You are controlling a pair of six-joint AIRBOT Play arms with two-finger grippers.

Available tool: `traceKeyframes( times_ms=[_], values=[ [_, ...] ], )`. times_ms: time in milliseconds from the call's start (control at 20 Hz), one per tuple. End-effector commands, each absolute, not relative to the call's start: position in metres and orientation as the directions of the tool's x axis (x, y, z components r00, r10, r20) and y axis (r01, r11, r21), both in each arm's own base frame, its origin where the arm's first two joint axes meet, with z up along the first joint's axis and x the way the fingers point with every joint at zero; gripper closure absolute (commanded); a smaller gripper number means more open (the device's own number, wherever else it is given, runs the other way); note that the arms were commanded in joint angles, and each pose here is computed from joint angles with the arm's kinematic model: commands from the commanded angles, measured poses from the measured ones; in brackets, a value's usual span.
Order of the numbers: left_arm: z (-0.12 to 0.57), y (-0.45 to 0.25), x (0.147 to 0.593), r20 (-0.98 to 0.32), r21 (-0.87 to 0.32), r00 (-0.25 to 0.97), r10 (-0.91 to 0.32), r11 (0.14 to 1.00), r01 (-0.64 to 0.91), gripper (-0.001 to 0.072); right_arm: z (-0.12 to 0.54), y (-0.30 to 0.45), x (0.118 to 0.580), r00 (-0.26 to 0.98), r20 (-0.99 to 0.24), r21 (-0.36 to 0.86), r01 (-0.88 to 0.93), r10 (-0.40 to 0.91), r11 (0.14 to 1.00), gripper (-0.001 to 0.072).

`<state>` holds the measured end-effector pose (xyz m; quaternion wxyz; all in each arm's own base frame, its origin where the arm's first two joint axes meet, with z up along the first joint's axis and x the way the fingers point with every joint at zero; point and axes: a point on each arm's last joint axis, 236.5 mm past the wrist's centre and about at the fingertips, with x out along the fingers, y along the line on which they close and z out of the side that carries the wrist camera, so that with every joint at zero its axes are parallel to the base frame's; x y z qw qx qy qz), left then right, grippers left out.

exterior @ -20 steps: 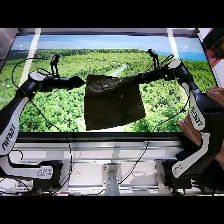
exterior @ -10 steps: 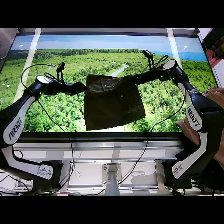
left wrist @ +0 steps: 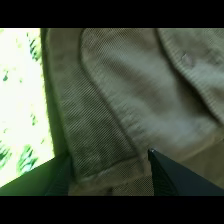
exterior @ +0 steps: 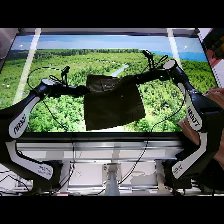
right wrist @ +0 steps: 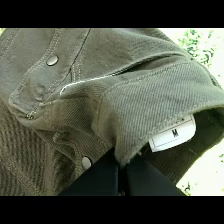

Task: Fold the clothes and pants, and hang the long-sleeved shirts on hangers.

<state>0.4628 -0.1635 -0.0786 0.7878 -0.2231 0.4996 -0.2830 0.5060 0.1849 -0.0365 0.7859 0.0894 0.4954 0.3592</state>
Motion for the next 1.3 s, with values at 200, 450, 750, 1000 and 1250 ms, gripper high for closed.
traceKeyframes(
  times_ms=[200,450,750,1000,1250],
  values=[
    [-0.06,-0.187,0.473,-0.573,-0.685,0.385,-0.724,0.681,0.26,0.0231,-0.036,0.186,0.504,0.243,-0.714,0.501,-0.477,0.656,0.722,0.0684],
    [-0.057,-0.193,0.462,-0.562,-0.707,0.337,-0.755,0.65,0.278,0.0617,-0.028,0.187,0.504,0.251,-0.709,0.498,-0.484,0.659,0.72,0.0684],
    [0.015,-0.189,0.482,-0.43,-0.749,0.38,-0.819,0.559,0.356,0.0684,0.037,0.189,0.511,0.325,-0.665,0.438,-0.56,0.672,0.704,0.0684],
    [0.167,-0.171,0.516,-0.218,-0.645,0.535,-0.816,0.532,0.549,0.0685,0.141,0.191,0.515,0.451,-0.57,0.317,-0.65,0.687,0.69,0.0684],
    [0.293,-0.154,0.503,-0.04,-0.521,0.635,-0.771,0.558,0.646,0.0685,0.255,0.189,0.487,0.567,-0.438,0.169,-0.71,0.698,0.684,0.0684]
  ],
)
